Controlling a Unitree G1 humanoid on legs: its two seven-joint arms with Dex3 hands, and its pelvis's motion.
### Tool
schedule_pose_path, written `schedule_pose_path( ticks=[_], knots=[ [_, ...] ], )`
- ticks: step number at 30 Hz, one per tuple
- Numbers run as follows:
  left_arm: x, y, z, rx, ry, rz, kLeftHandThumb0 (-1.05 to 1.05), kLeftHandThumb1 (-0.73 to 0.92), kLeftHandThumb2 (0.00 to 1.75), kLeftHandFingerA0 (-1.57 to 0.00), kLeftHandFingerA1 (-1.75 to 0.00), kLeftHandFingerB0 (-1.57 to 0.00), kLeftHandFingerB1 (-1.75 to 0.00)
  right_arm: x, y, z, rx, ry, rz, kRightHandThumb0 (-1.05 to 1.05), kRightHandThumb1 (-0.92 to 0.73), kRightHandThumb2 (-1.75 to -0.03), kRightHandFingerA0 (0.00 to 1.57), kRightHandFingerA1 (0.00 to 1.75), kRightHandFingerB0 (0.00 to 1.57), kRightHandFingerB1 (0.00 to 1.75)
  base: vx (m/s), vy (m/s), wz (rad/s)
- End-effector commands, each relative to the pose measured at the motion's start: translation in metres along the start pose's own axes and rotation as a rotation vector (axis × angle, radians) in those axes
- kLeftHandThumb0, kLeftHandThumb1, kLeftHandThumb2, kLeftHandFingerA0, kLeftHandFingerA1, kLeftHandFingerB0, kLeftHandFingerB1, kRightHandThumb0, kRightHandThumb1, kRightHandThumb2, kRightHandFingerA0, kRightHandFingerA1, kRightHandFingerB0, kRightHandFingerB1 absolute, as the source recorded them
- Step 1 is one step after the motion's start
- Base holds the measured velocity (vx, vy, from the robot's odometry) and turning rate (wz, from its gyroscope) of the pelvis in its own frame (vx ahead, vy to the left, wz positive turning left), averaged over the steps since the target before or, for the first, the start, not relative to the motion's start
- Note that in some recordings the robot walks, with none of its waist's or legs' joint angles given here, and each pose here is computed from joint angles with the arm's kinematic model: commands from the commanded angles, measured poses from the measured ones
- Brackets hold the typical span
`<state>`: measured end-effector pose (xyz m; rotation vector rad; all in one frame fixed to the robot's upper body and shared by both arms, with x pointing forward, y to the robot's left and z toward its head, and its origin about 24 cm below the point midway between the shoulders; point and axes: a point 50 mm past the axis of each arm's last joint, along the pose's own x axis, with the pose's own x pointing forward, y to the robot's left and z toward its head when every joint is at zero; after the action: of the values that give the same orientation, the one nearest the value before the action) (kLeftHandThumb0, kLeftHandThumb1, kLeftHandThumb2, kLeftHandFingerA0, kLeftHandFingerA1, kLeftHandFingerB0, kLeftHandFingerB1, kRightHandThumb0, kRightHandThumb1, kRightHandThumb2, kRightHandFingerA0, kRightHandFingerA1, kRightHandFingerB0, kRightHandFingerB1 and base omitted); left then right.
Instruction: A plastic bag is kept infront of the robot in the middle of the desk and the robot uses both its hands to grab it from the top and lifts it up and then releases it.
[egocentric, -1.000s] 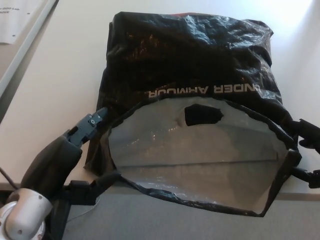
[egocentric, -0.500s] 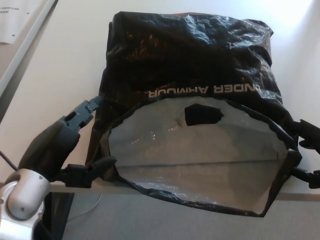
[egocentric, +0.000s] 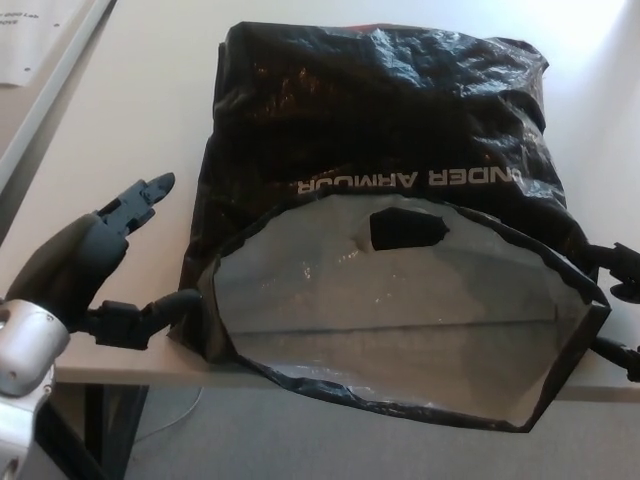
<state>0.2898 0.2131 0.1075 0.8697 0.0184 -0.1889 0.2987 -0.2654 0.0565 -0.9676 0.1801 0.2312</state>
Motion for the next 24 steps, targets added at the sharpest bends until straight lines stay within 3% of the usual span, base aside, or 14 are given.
schedule_pose_path(
  ticks=[1,4,5,7,10,11,17,18,19,20,22,23,24],
  knots=[
    [-0.003,0.006,-0.005,-0.011,-0.004,0.001,-0.90,0.53,0.94,0.00,-0.24,-0.06,-0.15,-0.001,-0.003,-0.008,-0.007,0.030,-0.010,-0.53,-0.68,-0.64,0.23,0.38,0.08,0.23,0.00,0.000,0.00],
    [-0.005,0.012,-0.008,-0.034,-0.017,0.002,-0.92,0.55,0.93,-0.04,-0.19,-0.13,-0.13,0.001,0.001,-0.006,0.013,0.014,-0.007,-0.51,-0.68,-0.63,0.22,0.39,0.08,0.23,0.00,0.000,0.00],
    [-0.005,0.015,-0.009,-0.052,-0.011,0.008,-0.88,0.52,0.91,-0.01,-0.23,-0.07,-0.18,0.002,-0.001,-0.003,0.005,0.013,-0.012,-0.52,-0.68,-0.63,0.23,0.38,0.08,0.24,0.00,0.000,0.00],
    [-0.006,0.017,-0.009,-0.053,-0.009,0.019,-0.83,0.49,0.91,-0.02,-0.30,-0.10,-0.21,0.005,-0.005,0.000,0.006,0.008,-0.018,-0.53,-0.67,-0.63,0.23,0.38,0.08,0.23,0.00,0.000,0.00],
    [-0.008,0.019,-0.012,-0.044,-0.013,0.016,-0.91,0.55,0.91,-0.05,-0.24,-0.13,-0.18,0.008,-0.008,0.004,0.019,-0.005,-0.023,-0.53,-0.68,-0.62,0.23,0.38,0.08,0.23,0.00,0.000,0.00],
    [-0.007,0.022,-0.014,-0.046,0.007,0.006,-0.79,0.58,0.59,-0.04,-0.28,-0.10,-0.24,0.013,-0.010,0.005,0.017,-0.007,-0.040,-0.53,-0.68,-0.62,0.23,0.39,0.08,0.23,0.00,0.000,0.00],
    [-0.009,0.020,-0.018,0.031,0.017,-0.060,-0.83,0.61,0.59,-0.11,-0.30,-0.09,-0.24,0.016,-0.010,0.008,0.013,-0.013,-0.029,-0.55,-0.69,-0.63,0.22,0.38,0.07,0.23,0.00,0.000,0.00],
    [-0.010,0.015,-0.020,0.035,0.026,-0.080,-0.81,0.49,0.92,-0.01,-0.39,-0.07,-0.29,0.013,-0.007,0.004,0.017,-0.009,-0.021,-0.54,-0.68,-0.63,0.22,0.38,0.08,0.23,0.00,0.000,0.00],
    [-0.011,0.013,-0.021,0.033,0.031,-0.095,-0.81,0.49,0.92,-0.01,-0.39,-0.07,-0.29,0.012,-0.005,0.002,0.024,-0.007,-0.018,-0.54,-0.68,-0.63,0.22,0.38,0.08,0.23,0.00,0.000,0.00],
    [-0.011,0.003,-0.025,0.017,0.044,-0.130,-0.39,0.22,0.90,-0.01,-0.49,0.00,-0.47,0.007,-0.003,-0.005,0.033,0.011,-0.010,-0.55,-0.68,-0.63,0.22,0.37,0.08,0.23,0.00,0.000,0.00],
    [-0.012,0.002,-0.025,0.015,0.046,-0.132,-0.39,0.22,0.90,-0.01,-0.49,0.00,-0.47,0.006,-0.003,-0.006,0.031,0.012,-0.007,-0.55,-0.68,-0.63,0.22,0.37,0.08,0.23,0.00,0.000,0.00],
    [-0.011,-0.003,-0.026,0.009,0.050,-0.134,-0.84,0.49,0.87,-0.07,-0.39,-0.11,-0.36,0.009,-0.004,-0.009,0.023,0.032,-0.010,-0.35,-0.50,-1.03,0.01,0.48,0.00,0.50,0.00,0.000,0.00],
    [-0.010,-0.004,-0.026,0.004,0.053,-0.136,-0.84,0.49,0.87,-0.07,-0.39,-0.11,-0.36,0.010,-0.004,-0.009,0.022,0.038,-0.010,-0.35,-0.50,-1.03,0.01,0.48,0.00,0.50,0.00,0.000,0.00]
  ],
)
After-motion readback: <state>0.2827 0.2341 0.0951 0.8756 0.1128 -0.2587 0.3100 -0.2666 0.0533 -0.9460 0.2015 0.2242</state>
